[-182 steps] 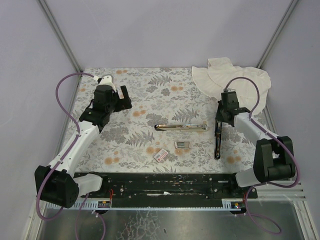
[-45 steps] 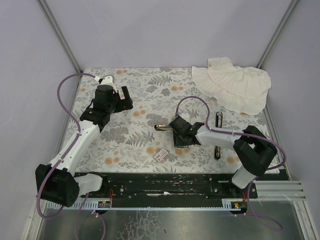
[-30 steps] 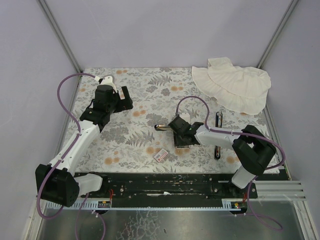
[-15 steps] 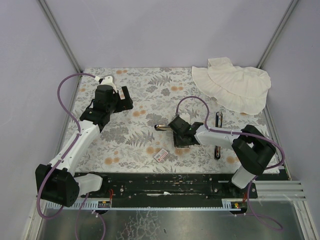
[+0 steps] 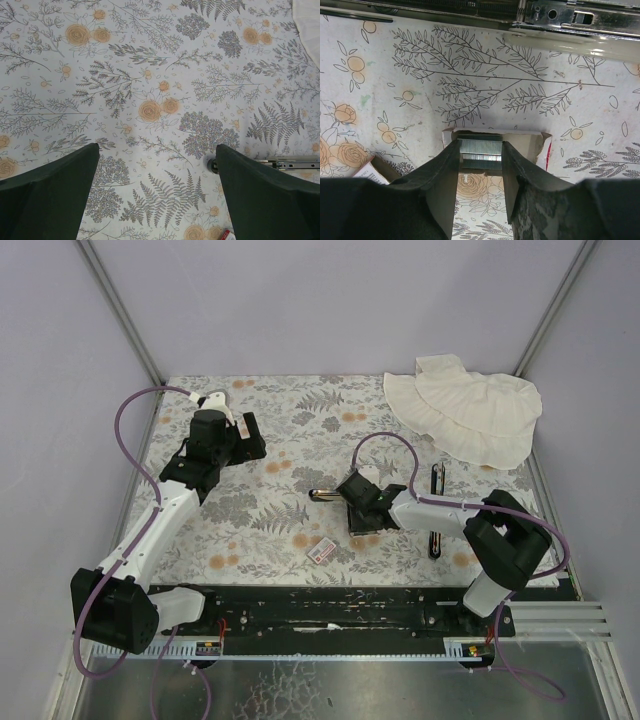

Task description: Load the staples into the stapler

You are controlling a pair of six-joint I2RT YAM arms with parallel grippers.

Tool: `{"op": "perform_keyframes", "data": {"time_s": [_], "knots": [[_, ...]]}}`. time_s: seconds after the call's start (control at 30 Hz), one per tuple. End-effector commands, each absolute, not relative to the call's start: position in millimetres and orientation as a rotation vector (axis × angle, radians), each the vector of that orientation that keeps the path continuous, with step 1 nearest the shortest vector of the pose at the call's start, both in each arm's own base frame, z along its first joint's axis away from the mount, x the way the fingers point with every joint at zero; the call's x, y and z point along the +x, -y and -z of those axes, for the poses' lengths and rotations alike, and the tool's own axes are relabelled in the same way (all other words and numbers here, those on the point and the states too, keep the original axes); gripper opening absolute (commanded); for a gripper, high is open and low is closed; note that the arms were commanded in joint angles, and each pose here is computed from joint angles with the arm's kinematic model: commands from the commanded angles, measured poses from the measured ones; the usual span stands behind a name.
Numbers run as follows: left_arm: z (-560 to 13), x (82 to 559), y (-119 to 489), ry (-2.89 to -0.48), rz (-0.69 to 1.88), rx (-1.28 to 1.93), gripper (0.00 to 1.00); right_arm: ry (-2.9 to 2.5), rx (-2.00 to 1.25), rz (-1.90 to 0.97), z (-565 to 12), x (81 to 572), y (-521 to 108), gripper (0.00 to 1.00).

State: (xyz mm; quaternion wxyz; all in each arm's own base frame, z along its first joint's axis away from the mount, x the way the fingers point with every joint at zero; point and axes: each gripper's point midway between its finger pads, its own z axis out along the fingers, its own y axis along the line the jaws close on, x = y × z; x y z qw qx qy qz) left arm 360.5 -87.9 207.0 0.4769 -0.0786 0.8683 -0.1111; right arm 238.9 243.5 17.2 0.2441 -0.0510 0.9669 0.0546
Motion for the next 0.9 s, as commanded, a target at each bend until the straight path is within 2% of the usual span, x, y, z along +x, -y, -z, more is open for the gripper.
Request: {"op": "perform_keyframes", "data": {"time_s": [0.0, 0.3, 0.63, 0.87], "knots": [[-218, 363, 87, -2.082, 0.292, -0.196, 1.00, -2.618, -0.138, -0.134, -21, 243, -245, 0.44], [-218, 363, 86, -2.081, 0.287, -0.198, 1.00, -2.638, -0.159, -0.108, -12, 241, -243, 0.43], [-217, 363, 85, -2.081, 0.287, -0.201, 1.00, -2.496, -0.182, -0.196, -82, 253, -245, 0.40], [-216, 364, 86, -2.086, 0.289, -0.198, 1.00, -2.479, -0.153, -0.146, -92, 254, -213, 0.40]]}}
